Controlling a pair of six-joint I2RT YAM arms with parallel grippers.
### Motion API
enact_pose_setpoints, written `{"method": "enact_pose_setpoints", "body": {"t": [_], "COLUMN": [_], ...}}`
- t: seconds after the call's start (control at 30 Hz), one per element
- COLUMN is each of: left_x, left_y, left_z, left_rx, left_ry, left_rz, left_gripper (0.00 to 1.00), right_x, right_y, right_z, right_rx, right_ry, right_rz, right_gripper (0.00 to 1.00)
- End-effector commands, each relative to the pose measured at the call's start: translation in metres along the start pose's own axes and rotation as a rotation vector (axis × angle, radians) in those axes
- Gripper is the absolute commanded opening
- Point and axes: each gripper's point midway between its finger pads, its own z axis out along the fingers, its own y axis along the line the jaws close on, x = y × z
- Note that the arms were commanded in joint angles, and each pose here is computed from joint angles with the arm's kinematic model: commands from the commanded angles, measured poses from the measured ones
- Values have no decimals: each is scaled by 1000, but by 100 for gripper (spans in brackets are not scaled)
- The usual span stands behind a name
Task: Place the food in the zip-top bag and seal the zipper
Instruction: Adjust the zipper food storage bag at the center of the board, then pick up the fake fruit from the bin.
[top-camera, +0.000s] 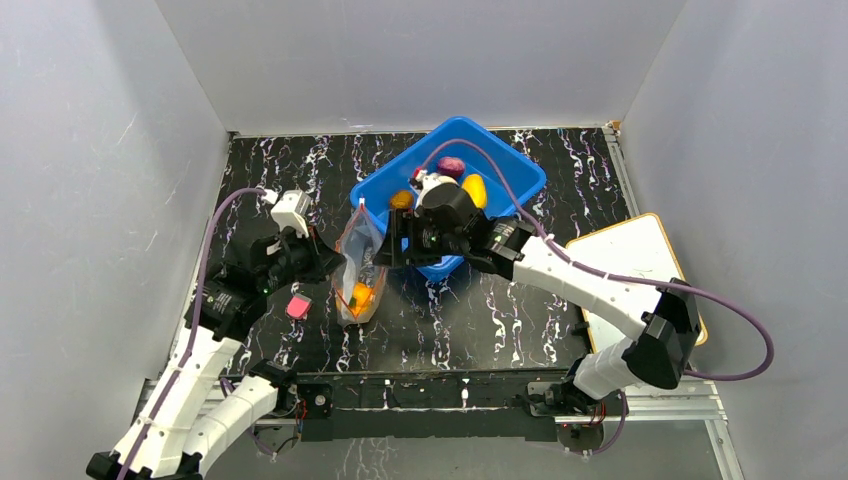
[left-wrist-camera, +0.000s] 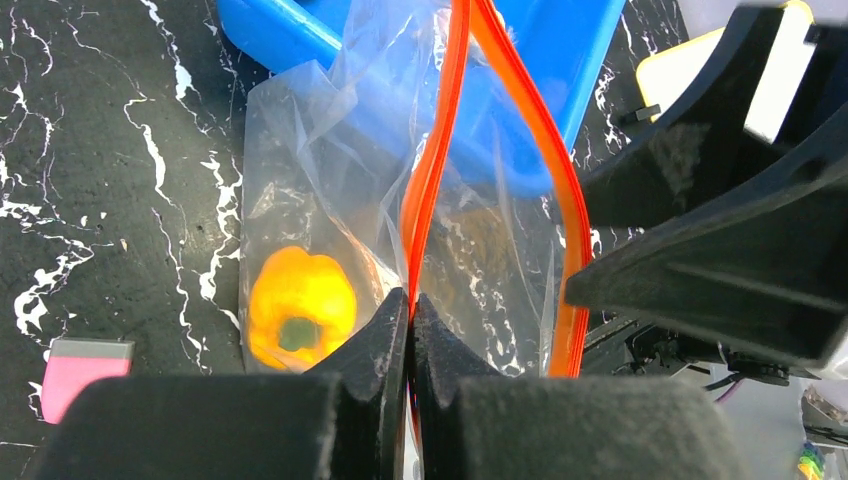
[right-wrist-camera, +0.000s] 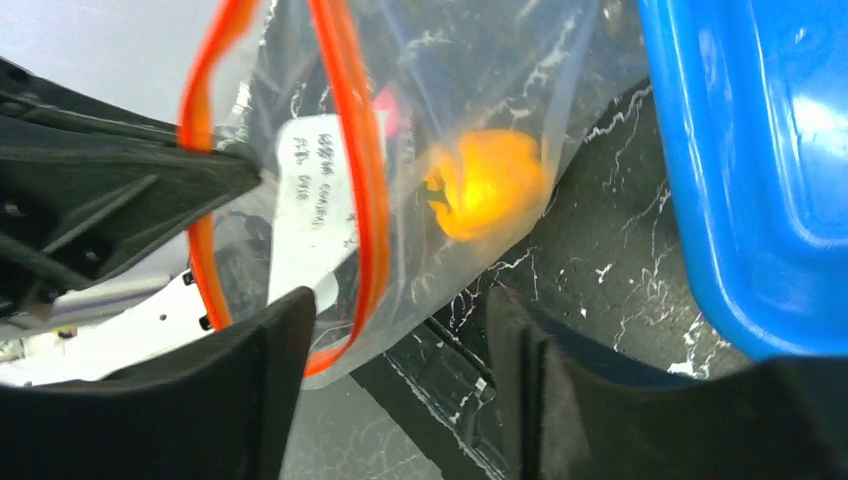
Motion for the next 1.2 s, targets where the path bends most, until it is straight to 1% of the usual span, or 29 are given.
{"method": "enact_pose_setpoints", "body": {"t": [0.0, 0.1, 0.2, 0.33, 0.43, 0.6, 0.67, 0.83, 1.07, 1.17], "left_x": [-5, -3, -3, -7, -9, -7, -6, -3, -4, -6], "left_y": [-9, -8, -11, -17, -21, -26, -26, -29, -28, -29], "left_z": [-6, -9, -11, -17, -18, -20, -21, -23, -29, -32], "left_rx": [53, 51, 63, 84, 100, 123, 124, 144, 128, 128], "left_ry": [-37, -33, -31, -39, -43, -34, -35, -33, -20, -27], "left_rz": [26, 31, 29, 31, 27, 14, 8, -7, 9, 12], "left_gripper": [0, 0, 0, 0, 0, 0, 0, 0, 0, 0], "right_x": [-61, -79, -100, -134, -150, -169, -170, -178, -186, -187], "right_y": [21, 13, 2, -37, -69, -107, -125, -152, -177, -185], "right_z": [-21, -18, -13, -5, 10, 39, 61, 95, 135, 151], "right_rx": [-79, -69, -38, 96, 192, 305, 337, 380, 367, 369], "right_ry": [-134, -152, -200, -297, -350, -396, -388, -409, -397, -380], "right_rz": [-116, -103, -95, -32, -29, -26, -7, 21, 72, 87], "right_gripper": [68, 71, 73, 73, 73, 74, 74, 74, 74, 77]}}
